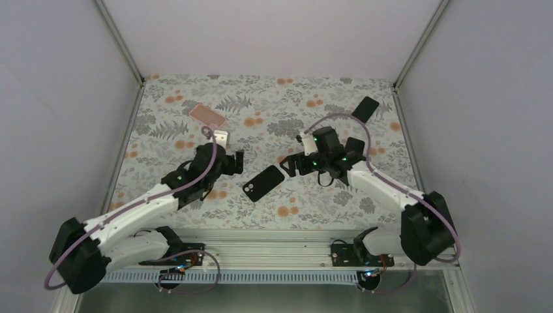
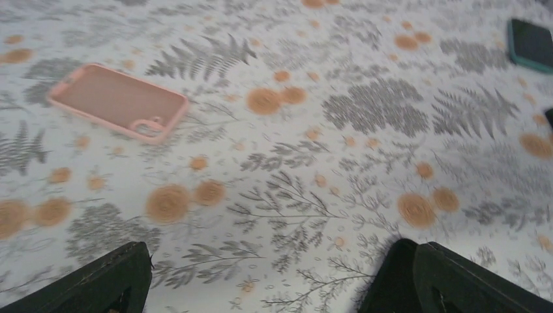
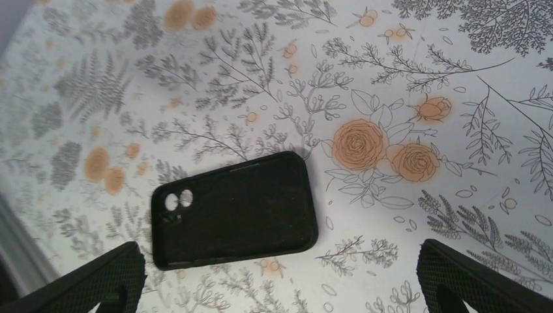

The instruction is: Put the phone into the phone case

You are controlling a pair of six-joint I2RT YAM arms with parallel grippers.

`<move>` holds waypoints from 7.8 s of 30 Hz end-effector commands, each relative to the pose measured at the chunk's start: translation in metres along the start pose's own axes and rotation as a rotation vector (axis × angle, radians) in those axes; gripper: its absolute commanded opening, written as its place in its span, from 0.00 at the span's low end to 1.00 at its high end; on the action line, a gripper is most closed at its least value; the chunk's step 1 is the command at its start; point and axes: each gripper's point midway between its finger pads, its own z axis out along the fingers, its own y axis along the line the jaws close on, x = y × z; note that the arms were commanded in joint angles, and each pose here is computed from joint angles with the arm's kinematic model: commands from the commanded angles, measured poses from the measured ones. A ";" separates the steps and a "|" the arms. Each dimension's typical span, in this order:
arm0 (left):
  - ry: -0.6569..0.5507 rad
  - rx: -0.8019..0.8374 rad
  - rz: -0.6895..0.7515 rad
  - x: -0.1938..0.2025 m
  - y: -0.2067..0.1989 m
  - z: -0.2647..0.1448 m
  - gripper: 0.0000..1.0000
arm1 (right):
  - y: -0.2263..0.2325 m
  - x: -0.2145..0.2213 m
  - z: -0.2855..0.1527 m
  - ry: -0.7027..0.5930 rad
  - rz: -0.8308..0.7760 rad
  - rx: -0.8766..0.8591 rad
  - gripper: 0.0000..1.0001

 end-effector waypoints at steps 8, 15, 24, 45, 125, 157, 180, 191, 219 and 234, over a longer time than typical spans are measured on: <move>-0.229 -0.053 -0.215 -0.018 0.039 -0.052 1.00 | -0.013 0.014 0.055 0.228 -0.153 0.190 0.94; -0.403 0.019 -0.299 -0.020 0.052 -0.082 1.00 | -0.011 0.037 0.088 0.358 -0.198 0.193 0.78; -0.445 -0.002 -0.409 -0.008 0.070 -0.091 1.00 | -0.018 0.041 0.113 0.407 -0.204 0.199 0.50; -0.208 -0.044 -0.388 0.012 0.049 -0.050 1.00 | -0.044 0.043 0.109 0.412 -0.028 0.398 0.04; -0.049 -0.130 -0.562 0.053 0.091 -0.037 1.00 | -0.285 0.025 -0.046 -0.005 0.676 0.856 0.99; -0.025 0.140 -0.494 0.036 0.043 -0.029 1.00 | -0.266 0.076 -0.014 0.221 0.672 0.731 0.81; 0.046 0.379 -0.445 0.034 -0.038 -0.028 1.00 | -0.179 0.026 0.002 0.023 0.610 0.403 0.60; 0.017 0.426 -0.397 0.033 -0.086 -0.032 1.00 | -0.104 0.001 -0.005 -0.153 0.614 0.100 0.59; -0.072 0.496 -0.218 0.027 -0.204 -0.003 0.85 | -0.003 -0.027 -0.035 -0.290 0.642 -0.261 0.59; -0.104 0.433 -0.209 0.023 -0.207 0.014 0.46 | 0.008 -0.016 -0.034 -0.271 0.657 -0.312 0.59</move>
